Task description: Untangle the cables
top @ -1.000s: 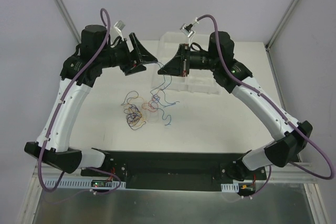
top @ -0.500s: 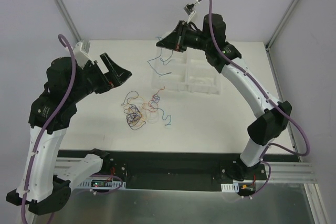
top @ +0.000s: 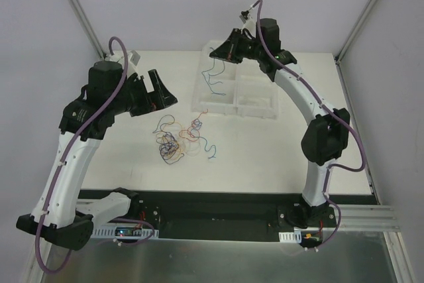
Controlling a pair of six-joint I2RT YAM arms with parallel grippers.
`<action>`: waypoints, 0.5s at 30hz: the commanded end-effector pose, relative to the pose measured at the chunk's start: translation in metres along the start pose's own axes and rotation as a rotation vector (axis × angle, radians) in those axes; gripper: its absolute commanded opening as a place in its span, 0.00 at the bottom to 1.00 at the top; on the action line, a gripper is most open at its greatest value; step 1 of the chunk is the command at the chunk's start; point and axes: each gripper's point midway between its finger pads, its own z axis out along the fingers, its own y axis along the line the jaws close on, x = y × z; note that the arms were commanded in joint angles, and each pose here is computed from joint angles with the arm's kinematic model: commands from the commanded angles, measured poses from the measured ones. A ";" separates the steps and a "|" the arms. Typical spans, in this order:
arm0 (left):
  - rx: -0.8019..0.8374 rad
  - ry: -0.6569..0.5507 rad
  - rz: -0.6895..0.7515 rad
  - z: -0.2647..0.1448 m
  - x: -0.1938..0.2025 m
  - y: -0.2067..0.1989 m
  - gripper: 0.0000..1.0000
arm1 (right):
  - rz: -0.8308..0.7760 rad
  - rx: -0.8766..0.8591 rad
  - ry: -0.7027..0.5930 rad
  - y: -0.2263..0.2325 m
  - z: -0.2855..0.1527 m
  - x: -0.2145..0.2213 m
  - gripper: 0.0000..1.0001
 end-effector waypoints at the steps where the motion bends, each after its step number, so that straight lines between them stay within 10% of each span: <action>1: 0.072 0.033 0.101 0.007 -0.009 -0.015 0.89 | -0.071 -0.002 0.036 -0.020 0.012 0.016 0.00; 15: 0.062 0.086 0.192 0.027 -0.014 -0.011 0.90 | 0.036 0.108 0.155 -0.091 0.028 0.070 0.00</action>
